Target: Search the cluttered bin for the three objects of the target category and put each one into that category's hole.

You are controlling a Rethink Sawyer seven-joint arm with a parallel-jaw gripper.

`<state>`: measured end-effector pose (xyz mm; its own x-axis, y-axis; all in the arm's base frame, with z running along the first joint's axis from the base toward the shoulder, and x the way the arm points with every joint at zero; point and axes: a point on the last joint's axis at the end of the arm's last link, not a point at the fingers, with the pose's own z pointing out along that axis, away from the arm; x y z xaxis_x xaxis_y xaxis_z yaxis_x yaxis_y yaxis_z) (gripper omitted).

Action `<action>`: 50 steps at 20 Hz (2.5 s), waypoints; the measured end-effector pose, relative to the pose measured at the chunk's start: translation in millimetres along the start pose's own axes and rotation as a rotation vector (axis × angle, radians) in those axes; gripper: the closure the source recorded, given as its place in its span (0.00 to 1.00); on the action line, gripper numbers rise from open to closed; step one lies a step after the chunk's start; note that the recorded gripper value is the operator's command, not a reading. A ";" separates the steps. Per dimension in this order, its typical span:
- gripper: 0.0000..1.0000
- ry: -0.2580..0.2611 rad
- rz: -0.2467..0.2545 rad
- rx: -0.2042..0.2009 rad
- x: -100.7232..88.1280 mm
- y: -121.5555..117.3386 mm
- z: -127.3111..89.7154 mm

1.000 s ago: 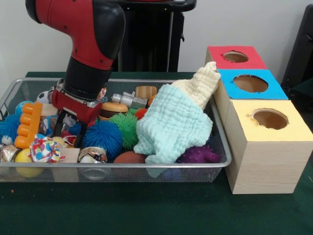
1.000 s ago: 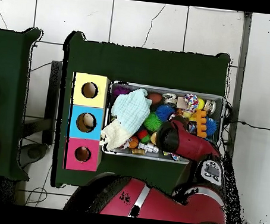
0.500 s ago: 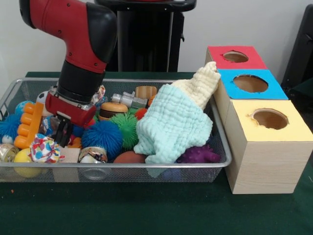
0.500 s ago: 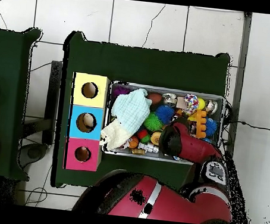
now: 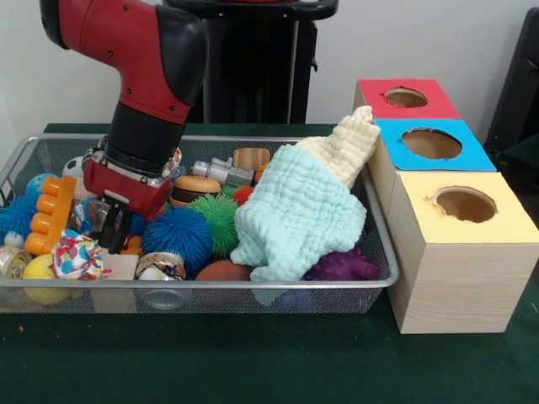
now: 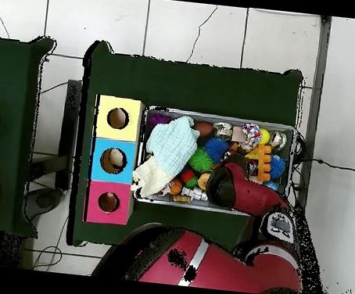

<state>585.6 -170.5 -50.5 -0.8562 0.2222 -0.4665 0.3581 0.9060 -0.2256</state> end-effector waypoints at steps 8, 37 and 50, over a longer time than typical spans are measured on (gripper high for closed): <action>1.00 0.015 -0.021 0.009 -42.5 16.8 -48.7; 1.00 0.013 0.048 0.038 -143.8 8.2 -191.6; 1.00 0.074 0.057 -0.034 -104.6 70.1 -246.4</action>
<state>608.5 -41.5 193.3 -0.8602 0.2989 -0.4132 0.3956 0.9024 -0.1708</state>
